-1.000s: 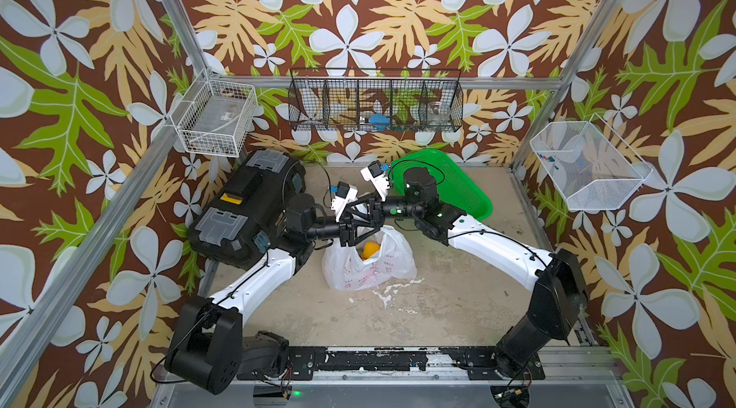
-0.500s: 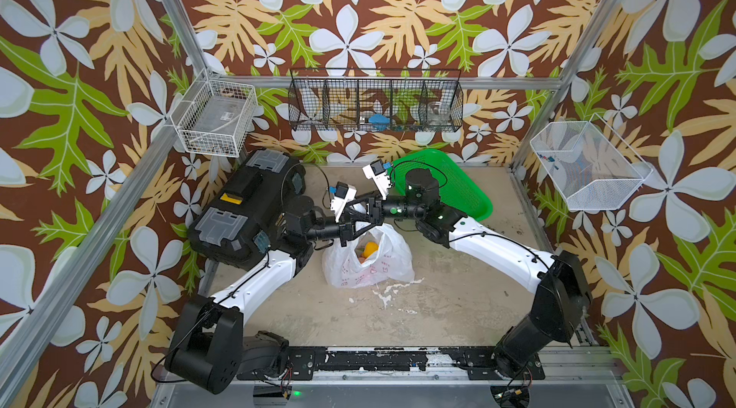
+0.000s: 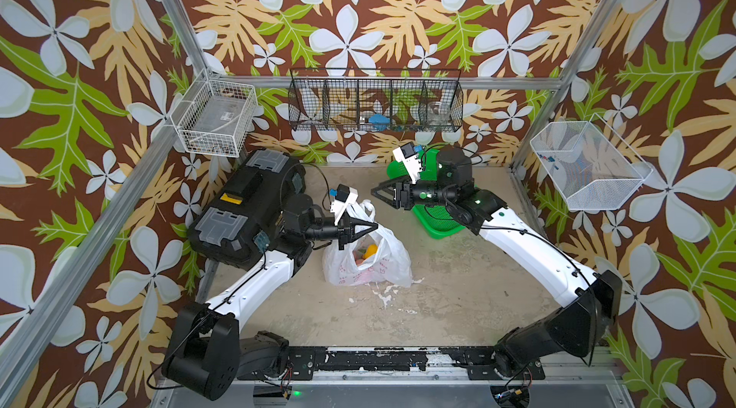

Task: Place the peach into a plastic bag & tie a knot
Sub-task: Cross the plastic bag at the center of the board.

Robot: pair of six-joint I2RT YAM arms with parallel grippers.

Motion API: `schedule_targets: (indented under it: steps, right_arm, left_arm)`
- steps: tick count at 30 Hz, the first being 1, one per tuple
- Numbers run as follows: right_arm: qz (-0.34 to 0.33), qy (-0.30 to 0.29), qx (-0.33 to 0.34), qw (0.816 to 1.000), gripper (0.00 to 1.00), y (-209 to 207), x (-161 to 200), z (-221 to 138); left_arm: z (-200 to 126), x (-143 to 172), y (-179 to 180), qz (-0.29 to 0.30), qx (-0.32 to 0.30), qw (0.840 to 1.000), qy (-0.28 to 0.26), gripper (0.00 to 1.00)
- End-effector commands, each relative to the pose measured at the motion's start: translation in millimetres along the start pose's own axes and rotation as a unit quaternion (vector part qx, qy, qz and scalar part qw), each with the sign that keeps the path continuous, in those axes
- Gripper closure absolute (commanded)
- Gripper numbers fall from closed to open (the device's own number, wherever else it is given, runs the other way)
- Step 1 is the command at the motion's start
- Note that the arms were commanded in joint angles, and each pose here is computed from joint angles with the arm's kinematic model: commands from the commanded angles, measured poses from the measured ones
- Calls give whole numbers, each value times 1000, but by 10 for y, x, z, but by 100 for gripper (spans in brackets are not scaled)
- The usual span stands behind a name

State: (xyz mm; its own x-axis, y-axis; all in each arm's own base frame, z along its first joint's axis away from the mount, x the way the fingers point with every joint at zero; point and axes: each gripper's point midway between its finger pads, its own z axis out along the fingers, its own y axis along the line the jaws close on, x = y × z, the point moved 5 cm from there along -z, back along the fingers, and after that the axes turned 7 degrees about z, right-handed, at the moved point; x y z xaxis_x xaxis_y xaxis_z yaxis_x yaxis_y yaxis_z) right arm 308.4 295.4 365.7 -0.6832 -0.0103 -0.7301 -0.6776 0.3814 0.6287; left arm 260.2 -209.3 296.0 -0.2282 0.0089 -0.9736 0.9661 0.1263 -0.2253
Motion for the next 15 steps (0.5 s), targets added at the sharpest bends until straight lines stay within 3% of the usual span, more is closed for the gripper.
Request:
schedule_targets:
  steps: [1, 4, 7, 15]
  right_arm:
    - [18, 63, 16, 998, 40, -35, 210, 40]
    - [19, 73, -2, 997, 35, 15, 216, 89]
    - [26, 83, -18, 996, 37, 22, 218, 145]
    - [51, 100, -47, 993, 57, -7, 277, 252]
  left_arm:
    - [11, -17, -23, 21, 17, 1000, 11, 99]
    - [16, -26, -40, 23, 27, 999, 12, 99]
    - [16, -29, -47, 24, 29, 999, 12, 99]
    - [16, -19, -23, 24, 22, 999, 16, 99]
